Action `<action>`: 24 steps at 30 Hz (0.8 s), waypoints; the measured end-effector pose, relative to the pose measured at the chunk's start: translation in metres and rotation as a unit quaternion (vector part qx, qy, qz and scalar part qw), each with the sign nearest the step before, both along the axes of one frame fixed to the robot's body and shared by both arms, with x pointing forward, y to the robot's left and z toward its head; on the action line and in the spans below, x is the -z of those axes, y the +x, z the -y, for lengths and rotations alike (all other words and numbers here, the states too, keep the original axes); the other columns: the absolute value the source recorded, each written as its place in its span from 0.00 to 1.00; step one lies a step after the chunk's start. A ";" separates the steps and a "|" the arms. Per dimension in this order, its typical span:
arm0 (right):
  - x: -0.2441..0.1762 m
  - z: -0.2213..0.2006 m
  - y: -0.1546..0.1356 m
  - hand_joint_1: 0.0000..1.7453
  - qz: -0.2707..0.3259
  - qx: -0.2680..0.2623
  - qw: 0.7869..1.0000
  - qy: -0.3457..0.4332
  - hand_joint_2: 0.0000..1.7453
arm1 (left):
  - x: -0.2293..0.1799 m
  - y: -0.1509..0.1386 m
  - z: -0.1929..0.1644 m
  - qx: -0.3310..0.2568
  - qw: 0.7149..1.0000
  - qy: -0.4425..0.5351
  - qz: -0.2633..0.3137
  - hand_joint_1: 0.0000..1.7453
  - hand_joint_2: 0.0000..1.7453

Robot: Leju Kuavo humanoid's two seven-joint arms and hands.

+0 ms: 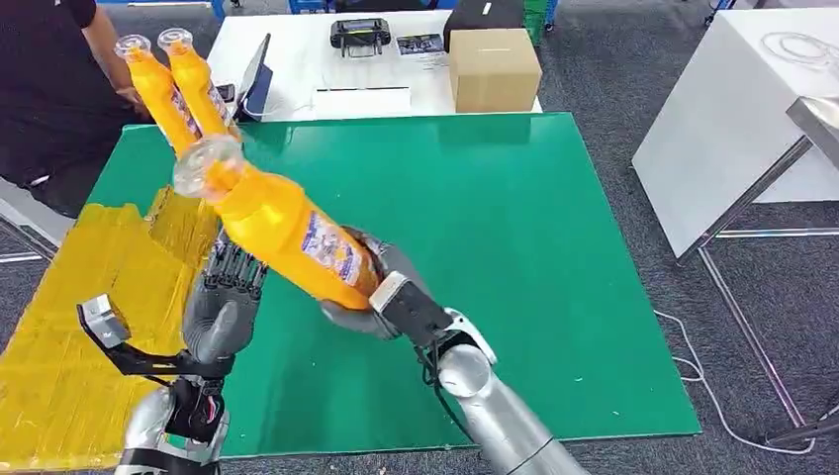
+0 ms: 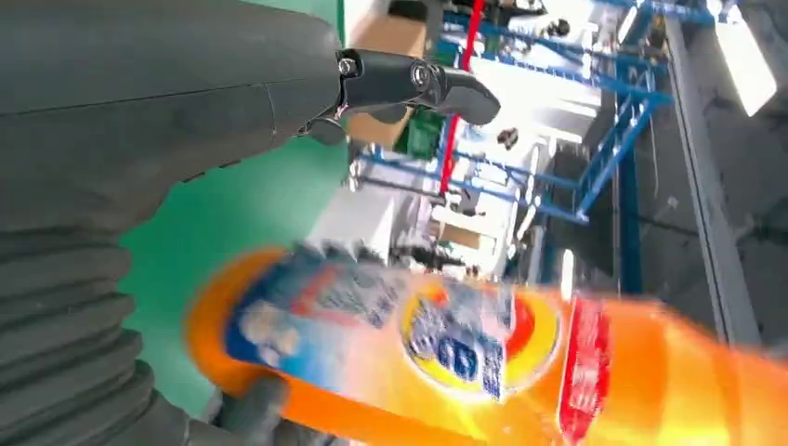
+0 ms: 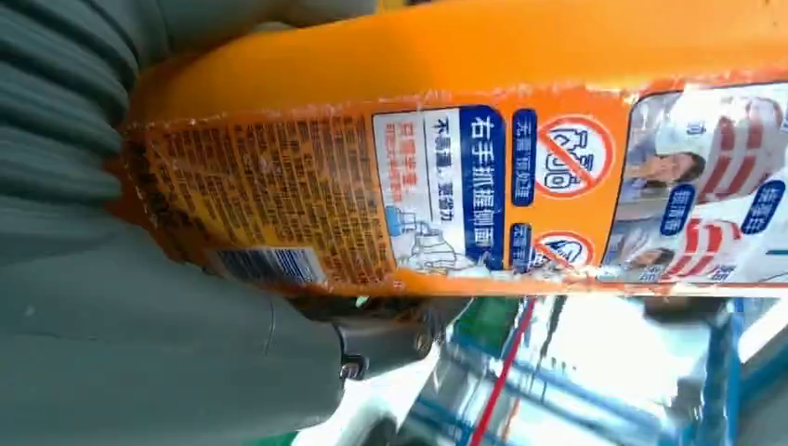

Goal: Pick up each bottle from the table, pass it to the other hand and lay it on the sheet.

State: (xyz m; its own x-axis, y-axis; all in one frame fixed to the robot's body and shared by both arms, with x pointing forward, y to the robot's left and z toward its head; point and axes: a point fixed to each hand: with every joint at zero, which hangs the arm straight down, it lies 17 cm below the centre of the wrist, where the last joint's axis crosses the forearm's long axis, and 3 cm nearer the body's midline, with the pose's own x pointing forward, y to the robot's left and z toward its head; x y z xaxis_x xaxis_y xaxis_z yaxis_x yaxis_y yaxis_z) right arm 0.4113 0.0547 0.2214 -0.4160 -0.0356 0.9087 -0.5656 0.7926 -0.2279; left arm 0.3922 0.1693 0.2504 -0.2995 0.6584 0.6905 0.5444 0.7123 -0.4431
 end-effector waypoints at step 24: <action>0.043 -0.049 -0.018 1.00 -0.031 -0.041 0.997 -0.061 1.00 | -0.015 -0.008 0.022 0.030 0.999 -0.005 0.019 0.00 1.00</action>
